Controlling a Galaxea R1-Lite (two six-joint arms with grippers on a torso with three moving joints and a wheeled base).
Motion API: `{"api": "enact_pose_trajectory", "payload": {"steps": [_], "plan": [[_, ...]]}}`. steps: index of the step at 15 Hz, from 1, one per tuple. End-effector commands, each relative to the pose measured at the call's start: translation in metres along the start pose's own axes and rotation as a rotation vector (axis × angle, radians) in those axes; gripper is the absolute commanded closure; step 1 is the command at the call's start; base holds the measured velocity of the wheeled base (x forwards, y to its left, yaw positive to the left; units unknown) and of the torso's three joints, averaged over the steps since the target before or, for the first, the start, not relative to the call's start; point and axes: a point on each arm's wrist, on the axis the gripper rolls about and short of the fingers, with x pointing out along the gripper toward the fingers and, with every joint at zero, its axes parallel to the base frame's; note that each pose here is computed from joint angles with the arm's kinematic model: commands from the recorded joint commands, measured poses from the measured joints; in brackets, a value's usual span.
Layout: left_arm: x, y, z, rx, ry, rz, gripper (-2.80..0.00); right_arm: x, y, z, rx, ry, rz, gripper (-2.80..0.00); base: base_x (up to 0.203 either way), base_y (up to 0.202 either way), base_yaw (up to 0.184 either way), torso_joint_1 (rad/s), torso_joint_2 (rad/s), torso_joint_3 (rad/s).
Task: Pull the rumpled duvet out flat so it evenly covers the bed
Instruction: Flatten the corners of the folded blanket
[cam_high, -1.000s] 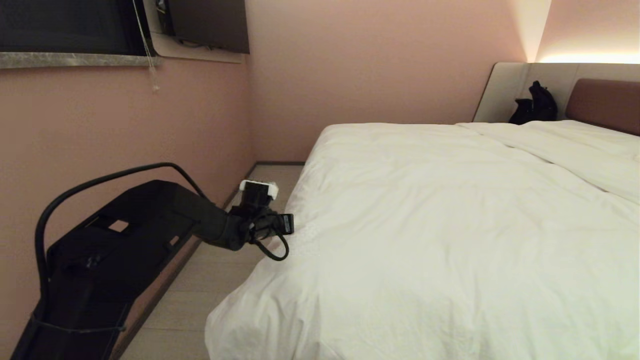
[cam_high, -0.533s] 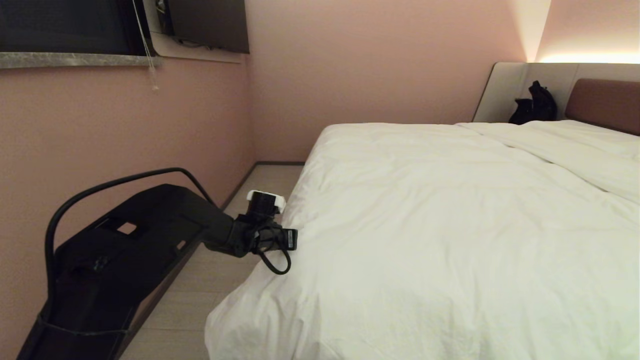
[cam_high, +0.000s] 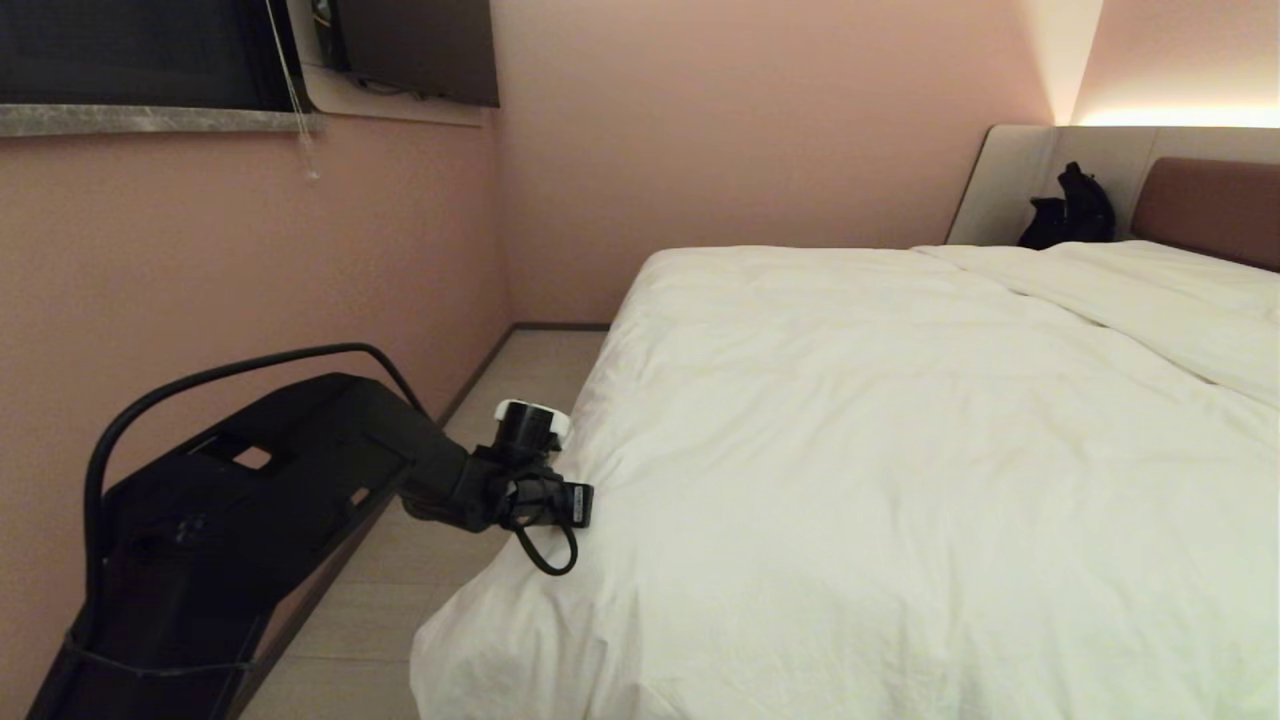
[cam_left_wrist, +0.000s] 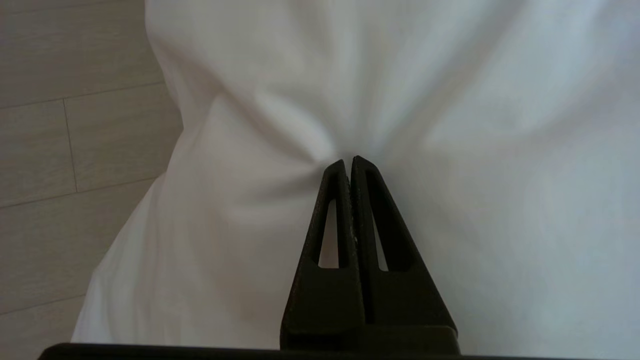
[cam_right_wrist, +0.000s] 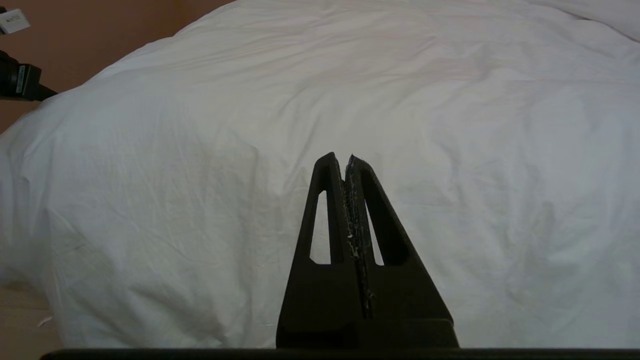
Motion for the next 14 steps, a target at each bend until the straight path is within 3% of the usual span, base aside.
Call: {"api": "enact_pose_trajectory", "payload": {"steps": [1,14], "plan": [[-0.005,0.000,-0.005,0.006,0.017,0.002,0.00,0.000,0.000,0.000,-0.001,0.000,0.001,0.00,0.000,0.000,0.000,0.000,0.00,0.000],[-0.057,0.006,-0.060,0.051,0.200,0.025,0.00,0.000,0.000,0.000,-0.001,0.000,0.001,0.00,0.000,0.000,0.000,0.000,0.00,0.000]]}}
